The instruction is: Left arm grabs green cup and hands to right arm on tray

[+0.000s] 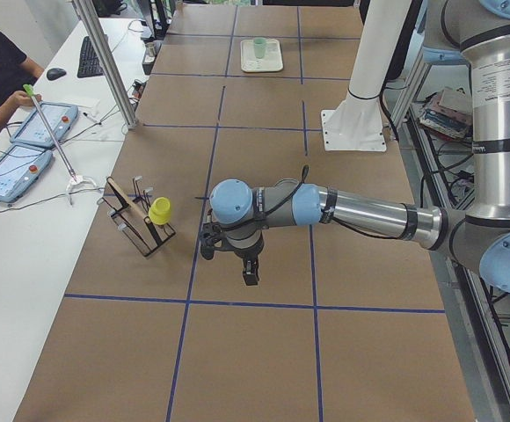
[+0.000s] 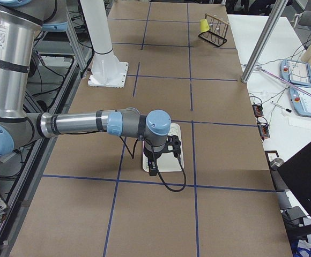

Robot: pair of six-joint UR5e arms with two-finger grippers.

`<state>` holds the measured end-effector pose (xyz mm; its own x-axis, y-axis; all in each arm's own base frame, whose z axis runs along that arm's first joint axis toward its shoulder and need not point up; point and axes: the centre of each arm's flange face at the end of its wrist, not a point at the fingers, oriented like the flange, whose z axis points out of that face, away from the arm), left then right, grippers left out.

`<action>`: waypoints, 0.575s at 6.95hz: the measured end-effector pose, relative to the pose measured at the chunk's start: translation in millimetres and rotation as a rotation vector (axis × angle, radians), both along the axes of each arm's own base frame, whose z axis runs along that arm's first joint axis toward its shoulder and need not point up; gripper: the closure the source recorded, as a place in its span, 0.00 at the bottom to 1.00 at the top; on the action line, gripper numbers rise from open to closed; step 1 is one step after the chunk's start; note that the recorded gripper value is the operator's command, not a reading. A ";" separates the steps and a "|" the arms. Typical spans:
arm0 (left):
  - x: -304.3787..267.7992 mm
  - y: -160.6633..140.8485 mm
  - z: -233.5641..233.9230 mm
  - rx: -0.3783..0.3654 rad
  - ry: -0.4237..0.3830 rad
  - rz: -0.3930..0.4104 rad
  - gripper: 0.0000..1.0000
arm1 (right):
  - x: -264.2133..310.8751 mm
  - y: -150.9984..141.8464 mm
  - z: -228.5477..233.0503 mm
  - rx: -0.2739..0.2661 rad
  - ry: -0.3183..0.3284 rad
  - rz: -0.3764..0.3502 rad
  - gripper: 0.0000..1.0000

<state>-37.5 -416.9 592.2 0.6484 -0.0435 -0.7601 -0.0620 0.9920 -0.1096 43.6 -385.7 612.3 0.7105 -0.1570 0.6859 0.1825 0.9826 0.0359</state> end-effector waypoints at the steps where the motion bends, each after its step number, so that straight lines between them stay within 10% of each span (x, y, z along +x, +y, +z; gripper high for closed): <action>1: -0.2 1.1 3.2 -0.005 -0.002 0.002 0.00 | 0.6 0.9 2.1 -0.006 0.002 0.003 0.00; 4: -5.2 -0.7 7.5 0.016 -0.002 -0.007 0.00 | 0.3 0.6 1.2 -0.007 -0.004 0.007 0.00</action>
